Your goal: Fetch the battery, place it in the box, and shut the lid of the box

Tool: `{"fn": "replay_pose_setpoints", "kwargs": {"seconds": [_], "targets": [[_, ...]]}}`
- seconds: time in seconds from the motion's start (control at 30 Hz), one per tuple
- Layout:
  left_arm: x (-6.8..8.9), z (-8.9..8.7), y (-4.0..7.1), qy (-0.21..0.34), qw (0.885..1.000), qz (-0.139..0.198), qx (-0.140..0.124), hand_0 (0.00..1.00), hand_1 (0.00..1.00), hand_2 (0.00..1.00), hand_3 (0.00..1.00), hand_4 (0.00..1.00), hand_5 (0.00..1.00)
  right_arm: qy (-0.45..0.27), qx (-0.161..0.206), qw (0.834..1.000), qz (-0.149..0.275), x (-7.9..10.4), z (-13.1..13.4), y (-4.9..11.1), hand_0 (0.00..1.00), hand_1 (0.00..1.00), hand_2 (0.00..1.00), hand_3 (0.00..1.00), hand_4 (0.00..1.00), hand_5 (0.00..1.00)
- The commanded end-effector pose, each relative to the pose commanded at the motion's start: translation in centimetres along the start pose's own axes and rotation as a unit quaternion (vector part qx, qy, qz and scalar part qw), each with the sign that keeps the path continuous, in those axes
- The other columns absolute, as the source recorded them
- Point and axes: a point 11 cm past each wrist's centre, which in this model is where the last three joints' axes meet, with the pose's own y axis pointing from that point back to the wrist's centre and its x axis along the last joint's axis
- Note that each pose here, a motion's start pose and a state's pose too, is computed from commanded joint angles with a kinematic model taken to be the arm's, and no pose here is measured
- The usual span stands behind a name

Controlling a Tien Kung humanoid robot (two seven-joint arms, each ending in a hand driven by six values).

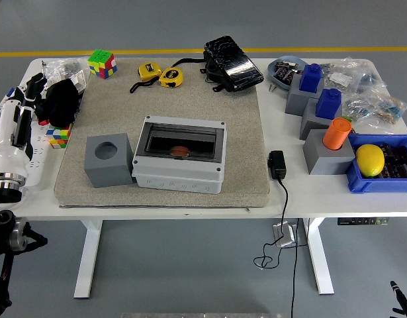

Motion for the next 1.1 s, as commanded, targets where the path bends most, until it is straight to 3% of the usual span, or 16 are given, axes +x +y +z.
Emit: {"fn": "replay_pose_setpoints", "kwargs": {"seconds": [1.1], "targets": [[-0.1,0.05,0.07,-0.003,1.0,0.001,-0.002,0.933,0.934,0.888,0.868,0.998,0.998,0.005,-0.003,1.0,0.002,0.27,0.08,-0.03,0.839,0.793,0.765,0.797,0.998,0.998]]}}
